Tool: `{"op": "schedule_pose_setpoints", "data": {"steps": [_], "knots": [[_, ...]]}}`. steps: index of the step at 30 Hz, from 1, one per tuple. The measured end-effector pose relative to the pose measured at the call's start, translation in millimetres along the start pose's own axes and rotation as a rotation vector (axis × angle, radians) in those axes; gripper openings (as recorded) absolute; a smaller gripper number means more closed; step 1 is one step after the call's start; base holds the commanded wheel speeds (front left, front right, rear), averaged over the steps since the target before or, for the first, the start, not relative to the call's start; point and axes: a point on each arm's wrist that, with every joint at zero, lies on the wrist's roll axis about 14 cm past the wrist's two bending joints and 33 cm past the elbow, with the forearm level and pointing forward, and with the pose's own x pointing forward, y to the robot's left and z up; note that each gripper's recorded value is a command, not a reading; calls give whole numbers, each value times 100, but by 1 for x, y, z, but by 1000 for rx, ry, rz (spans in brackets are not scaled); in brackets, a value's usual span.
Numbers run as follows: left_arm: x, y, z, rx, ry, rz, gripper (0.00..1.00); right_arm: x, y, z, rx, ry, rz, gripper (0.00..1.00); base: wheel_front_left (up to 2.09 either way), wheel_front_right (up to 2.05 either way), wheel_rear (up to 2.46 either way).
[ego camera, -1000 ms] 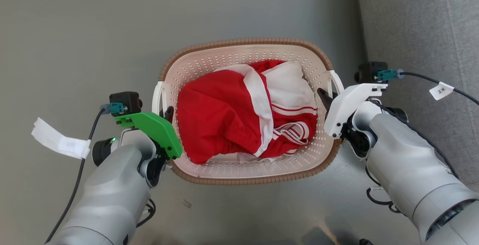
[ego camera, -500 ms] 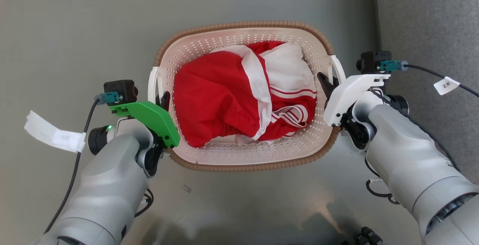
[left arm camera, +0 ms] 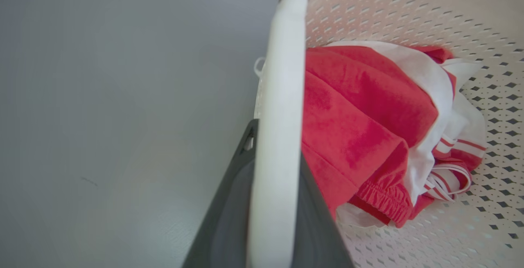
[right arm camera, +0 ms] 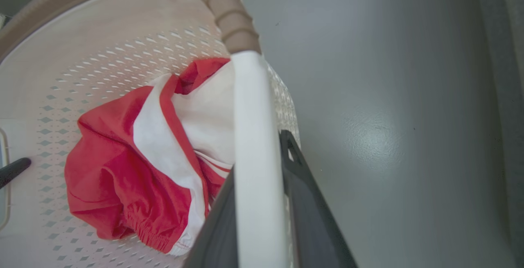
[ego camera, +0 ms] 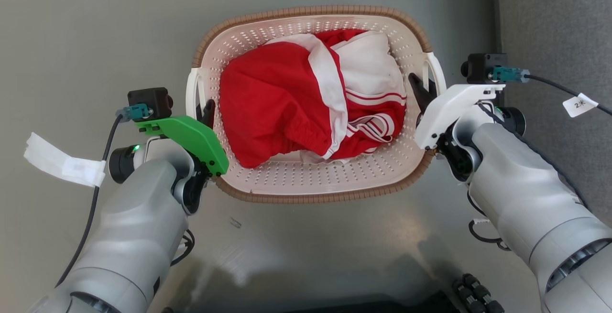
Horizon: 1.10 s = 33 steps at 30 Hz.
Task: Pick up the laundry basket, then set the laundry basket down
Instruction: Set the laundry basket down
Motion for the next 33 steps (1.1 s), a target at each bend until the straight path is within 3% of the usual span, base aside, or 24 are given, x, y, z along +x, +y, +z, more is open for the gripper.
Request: {"op": "schedule_pose_setpoints", "data": {"steps": [33], "knots": [[41,20,-11,2,4,7,0,46,-21,-11,-10,2,5,0,0,0,0]]}}
